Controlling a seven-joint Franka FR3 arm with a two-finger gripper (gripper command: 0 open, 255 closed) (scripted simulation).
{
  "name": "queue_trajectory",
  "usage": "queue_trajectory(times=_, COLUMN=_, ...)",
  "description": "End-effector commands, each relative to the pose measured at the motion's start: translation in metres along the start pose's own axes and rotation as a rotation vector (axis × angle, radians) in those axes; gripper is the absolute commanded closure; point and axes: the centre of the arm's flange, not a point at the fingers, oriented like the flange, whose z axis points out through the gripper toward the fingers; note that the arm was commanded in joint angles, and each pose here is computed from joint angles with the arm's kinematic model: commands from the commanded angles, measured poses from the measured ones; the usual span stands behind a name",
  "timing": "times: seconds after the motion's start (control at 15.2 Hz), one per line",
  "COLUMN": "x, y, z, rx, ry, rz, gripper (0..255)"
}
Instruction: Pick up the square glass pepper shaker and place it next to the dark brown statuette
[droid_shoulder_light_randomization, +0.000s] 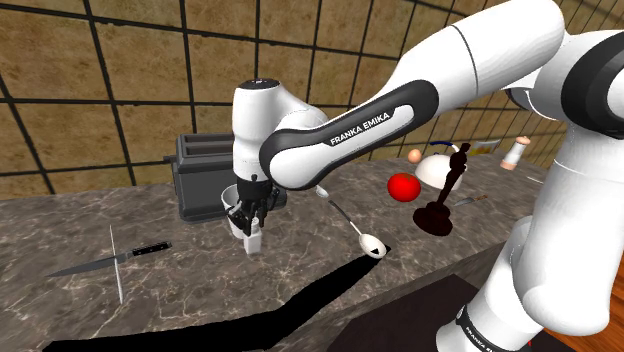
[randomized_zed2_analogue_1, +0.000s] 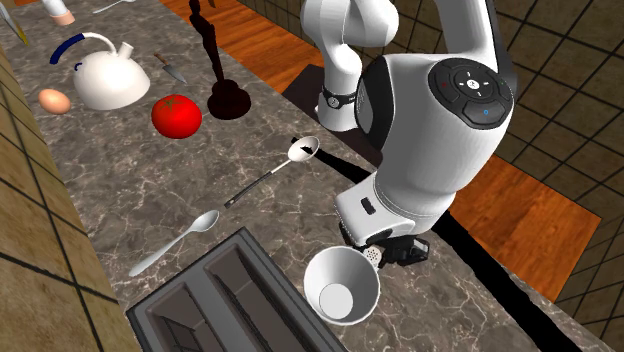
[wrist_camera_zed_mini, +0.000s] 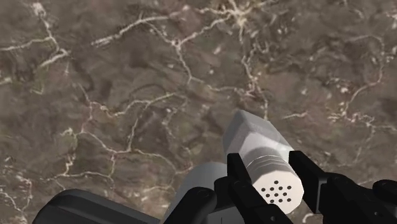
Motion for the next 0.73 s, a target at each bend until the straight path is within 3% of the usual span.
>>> queue_trajectory(times=0.0, x=0.001, y=0.0, z=-0.009, rx=0.0, ry=0.0, rz=0.0, gripper=255)
queue_trajectory(times=0.66, x=0.004, y=0.003, z=-0.062, rx=0.0, ry=0.0, rz=0.0, gripper=255)
